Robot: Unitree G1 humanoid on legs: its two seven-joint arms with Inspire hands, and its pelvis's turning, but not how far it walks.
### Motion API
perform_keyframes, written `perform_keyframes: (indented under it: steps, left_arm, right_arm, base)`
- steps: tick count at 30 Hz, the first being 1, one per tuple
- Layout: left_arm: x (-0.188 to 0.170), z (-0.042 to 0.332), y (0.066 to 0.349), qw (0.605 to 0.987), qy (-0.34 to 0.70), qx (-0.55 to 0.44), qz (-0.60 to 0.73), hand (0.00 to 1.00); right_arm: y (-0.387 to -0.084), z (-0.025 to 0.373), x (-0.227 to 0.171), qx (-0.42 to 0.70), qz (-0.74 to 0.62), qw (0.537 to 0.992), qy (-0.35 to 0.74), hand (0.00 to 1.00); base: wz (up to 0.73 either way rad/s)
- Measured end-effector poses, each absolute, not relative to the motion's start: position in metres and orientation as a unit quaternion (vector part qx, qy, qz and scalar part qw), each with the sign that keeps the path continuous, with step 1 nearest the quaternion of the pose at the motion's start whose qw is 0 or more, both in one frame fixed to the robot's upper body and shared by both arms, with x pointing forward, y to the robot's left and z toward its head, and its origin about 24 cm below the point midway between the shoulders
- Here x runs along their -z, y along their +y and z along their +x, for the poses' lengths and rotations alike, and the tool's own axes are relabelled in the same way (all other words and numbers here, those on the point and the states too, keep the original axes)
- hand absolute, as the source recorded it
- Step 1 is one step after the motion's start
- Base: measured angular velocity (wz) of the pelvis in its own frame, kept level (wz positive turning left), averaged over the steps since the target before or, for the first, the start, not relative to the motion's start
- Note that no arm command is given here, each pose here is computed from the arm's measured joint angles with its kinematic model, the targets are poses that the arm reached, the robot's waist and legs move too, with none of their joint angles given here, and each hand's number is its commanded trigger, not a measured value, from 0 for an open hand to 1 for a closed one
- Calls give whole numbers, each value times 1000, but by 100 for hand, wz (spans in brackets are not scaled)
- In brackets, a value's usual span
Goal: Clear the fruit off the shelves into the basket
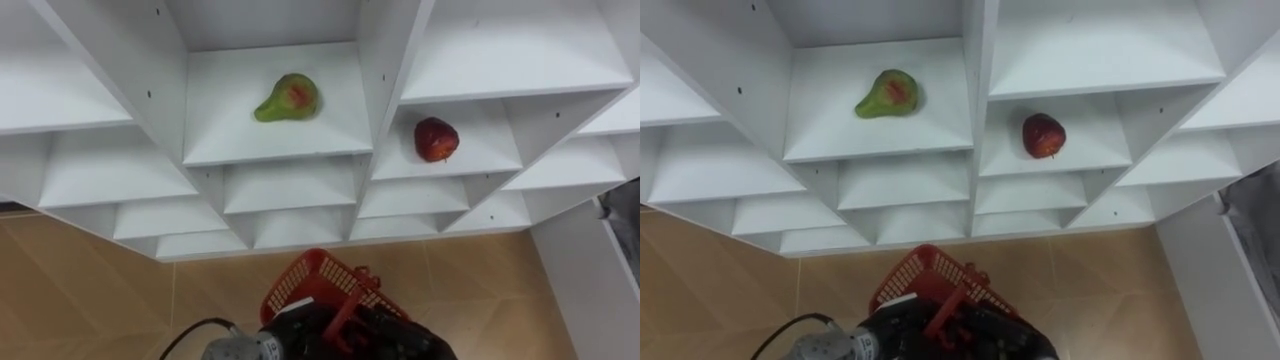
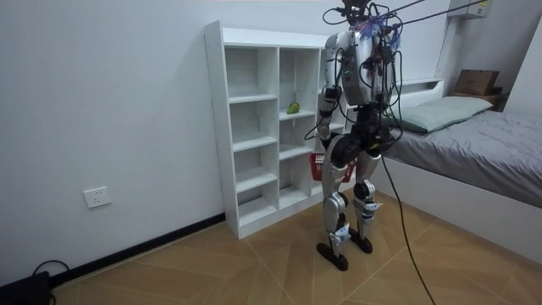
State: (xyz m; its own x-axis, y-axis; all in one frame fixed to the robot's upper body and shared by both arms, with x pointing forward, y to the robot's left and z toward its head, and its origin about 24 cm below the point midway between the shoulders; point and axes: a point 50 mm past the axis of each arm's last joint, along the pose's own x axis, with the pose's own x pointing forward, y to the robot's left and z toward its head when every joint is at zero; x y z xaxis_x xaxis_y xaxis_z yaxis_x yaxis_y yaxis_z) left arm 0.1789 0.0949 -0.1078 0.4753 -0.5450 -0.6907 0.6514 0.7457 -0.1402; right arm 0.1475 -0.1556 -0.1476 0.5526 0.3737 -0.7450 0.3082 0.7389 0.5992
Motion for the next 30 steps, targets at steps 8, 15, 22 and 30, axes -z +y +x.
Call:
perform_keyframes:
  steps: [8, 15, 22, 30]
  left_arm:
    - [108, 179, 98, 859, 374, 341, 83, 100]
    - [110, 177, 101, 860, 379, 333, 78, 100]
    - [111, 176, 103, 864, 380, 321, 80, 100]
    - [113, 174, 104, 865, 384, 312, 82, 100]
  right_arm:
    - [-152, 146, 148, -21, 370, 801, 471, 0]
    - [-152, 140, 149, -18, 376, 800, 466, 0]
    - [-153, 135, 151, -9, 384, 799, 462, 0]
    - [-153, 133, 151, -5, 389, 799, 458, 0]
  base:
    - [-1]
    - [0]
    - [0]
    - [0]
